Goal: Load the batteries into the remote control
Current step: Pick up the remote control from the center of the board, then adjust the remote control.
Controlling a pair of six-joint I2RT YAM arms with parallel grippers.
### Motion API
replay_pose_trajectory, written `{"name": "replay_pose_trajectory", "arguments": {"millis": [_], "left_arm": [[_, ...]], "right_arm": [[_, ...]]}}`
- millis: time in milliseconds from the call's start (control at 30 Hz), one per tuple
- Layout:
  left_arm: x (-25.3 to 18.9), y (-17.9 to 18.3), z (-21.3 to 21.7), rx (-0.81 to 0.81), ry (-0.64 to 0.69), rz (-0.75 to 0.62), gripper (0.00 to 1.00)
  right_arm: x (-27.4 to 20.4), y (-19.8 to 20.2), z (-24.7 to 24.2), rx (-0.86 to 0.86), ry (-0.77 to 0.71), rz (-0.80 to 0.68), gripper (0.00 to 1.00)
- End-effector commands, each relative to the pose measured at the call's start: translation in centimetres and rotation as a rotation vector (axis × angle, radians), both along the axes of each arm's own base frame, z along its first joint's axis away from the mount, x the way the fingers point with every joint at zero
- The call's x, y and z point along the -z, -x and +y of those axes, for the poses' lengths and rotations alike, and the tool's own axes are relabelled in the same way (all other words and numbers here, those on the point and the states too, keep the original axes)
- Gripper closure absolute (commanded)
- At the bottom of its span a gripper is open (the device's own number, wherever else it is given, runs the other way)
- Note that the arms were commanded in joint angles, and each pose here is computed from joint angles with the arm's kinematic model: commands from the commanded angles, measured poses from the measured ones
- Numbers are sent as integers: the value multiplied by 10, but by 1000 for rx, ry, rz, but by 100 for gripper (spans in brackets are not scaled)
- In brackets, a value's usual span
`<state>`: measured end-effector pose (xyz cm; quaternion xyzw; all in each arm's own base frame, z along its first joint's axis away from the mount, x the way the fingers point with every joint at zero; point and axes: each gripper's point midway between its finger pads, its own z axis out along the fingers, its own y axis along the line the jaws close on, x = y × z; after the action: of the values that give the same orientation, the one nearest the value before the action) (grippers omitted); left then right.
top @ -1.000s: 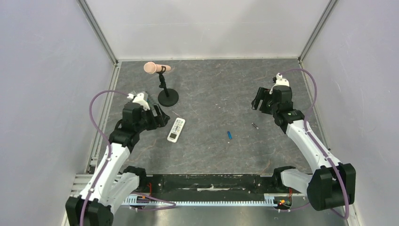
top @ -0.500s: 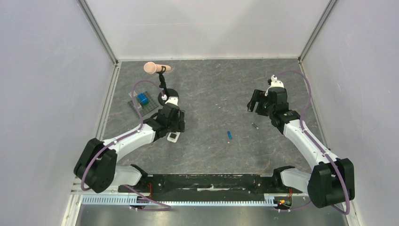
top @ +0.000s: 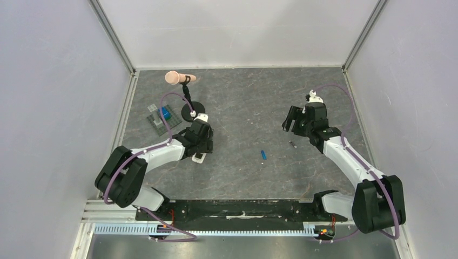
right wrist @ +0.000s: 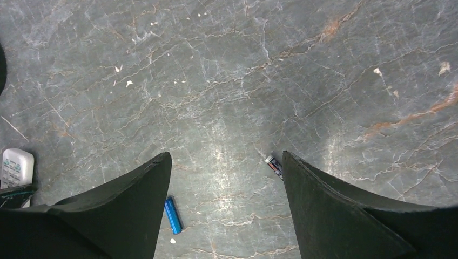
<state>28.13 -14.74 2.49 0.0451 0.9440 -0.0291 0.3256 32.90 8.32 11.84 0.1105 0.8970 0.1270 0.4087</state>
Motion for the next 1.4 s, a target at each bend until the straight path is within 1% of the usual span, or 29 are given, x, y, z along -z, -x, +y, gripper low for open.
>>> {"name": "replay_pose_trajectory", "arguments": {"millis": [0,100,200,367,400,433,533,600,700,800,900,1067,1233,1300,1367], "left_arm": [[-9,-16,-9,48,-6,-58,29],[-8,-17,-7,44,-17,-72,30],[-2,-17,-8,55,-21,-58,31],[4,-17,-12,63,-15,-39,46],[3,-17,-13,69,-10,-41,51],[1,-18,-15,79,-1,-43,59],[-9,-18,-27,132,40,-50,79],[-22,-18,-38,174,87,-63,88],[-49,-13,-64,288,193,-101,91],[-81,-3,-96,430,304,-148,97],[-109,6,-123,548,366,-198,98],[-147,23,-162,692,411,-280,98],[-165,33,-179,742,403,-344,98],[-167,35,-180,739,388,-361,98],[-176,33,-182,733,390,-409,98]], "right_arm": [[-10,-13,8,-7,-32,-31,23],[-7,-14,8,-7,-29,-23,23],[-7,-15,9,-12,-25,-21,23],[-6,-16,8,-14,-22,-21,23],[-6,-14,12,-34,-37,-14,23],[-7,-14,15,-43,-44,-14,23],[-9,-12,24,-93,-73,-11,22],[-12,-11,34,-146,-97,-12,22],[-24,-7,56,-262,-140,-26,22],[-45,3,97,-453,-203,-51,22],[-63,18,136,-592,-258,-61,20],[-79,30,174,-655,-345,-25,20],[-81,37,186,-631,-419,32,22],[-76,42,189,-622,-441,66,25],[-69,49,190,-619,-461,114,28]]}}
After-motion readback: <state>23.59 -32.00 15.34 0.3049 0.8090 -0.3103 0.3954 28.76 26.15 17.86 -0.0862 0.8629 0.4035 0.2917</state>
